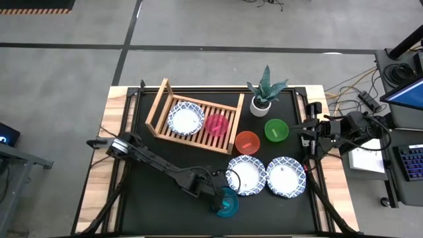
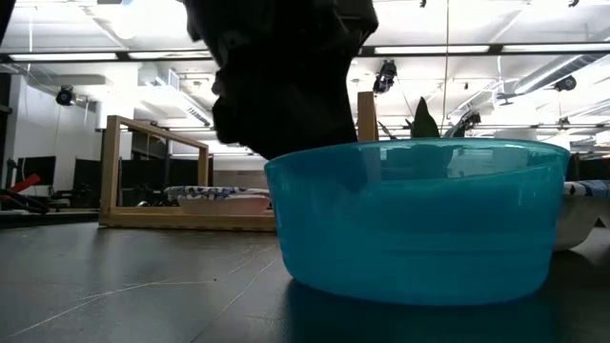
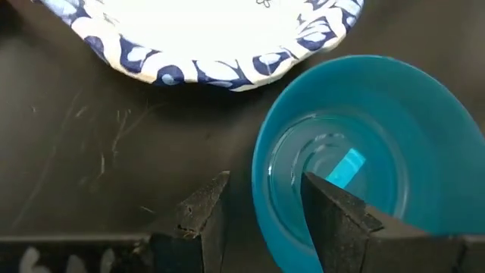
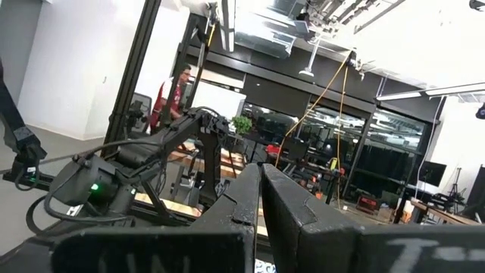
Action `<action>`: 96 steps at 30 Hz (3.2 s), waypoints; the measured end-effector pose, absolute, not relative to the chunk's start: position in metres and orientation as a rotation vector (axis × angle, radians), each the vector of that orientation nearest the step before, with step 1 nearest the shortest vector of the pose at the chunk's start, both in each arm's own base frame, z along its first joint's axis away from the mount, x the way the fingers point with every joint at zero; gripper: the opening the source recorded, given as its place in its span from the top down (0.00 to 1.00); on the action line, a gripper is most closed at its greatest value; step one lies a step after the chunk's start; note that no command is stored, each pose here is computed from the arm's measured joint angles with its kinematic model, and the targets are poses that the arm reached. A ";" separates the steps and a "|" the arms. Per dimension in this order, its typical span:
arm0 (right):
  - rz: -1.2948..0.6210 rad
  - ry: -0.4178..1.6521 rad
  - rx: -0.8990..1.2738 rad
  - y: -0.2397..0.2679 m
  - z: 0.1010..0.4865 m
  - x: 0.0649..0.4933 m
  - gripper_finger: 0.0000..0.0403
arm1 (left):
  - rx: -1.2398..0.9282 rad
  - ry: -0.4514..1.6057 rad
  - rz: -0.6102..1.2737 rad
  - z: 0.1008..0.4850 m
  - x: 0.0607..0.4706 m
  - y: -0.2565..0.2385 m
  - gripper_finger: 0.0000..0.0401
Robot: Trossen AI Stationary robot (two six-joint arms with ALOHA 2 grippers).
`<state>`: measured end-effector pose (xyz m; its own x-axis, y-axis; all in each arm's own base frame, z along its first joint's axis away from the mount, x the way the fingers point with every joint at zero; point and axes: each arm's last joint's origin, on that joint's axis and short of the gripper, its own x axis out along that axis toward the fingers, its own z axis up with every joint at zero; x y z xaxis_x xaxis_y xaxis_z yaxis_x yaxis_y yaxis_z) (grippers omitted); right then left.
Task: Place and stack bowls onto a shelf
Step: Stack the blue bowl on the red bowl on the shelf
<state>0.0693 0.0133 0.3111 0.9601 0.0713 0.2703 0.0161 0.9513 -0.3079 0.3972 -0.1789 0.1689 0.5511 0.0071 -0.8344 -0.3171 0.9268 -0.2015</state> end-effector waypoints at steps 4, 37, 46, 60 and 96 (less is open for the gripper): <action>0.028 -0.283 -0.316 0.013 0.311 0.069 0.98 | -0.404 0.933 0.197 0.164 0.391 -0.176 0.66; 0.026 -0.288 -0.310 0.013 0.313 0.069 0.98 | -0.091 0.938 0.461 0.283 0.336 -0.060 1.00; 0.026 -0.288 -0.310 0.013 0.313 0.069 0.98 | -0.036 0.979 0.656 0.281 0.343 0.051 1.00; 0.027 -0.282 -0.303 0.013 0.312 0.069 0.98 | -0.173 0.928 0.611 0.257 0.358 0.120 1.00; -0.007 -0.270 -0.298 0.012 0.312 0.069 0.98 | -0.175 0.966 0.577 0.240 0.367 0.119 0.77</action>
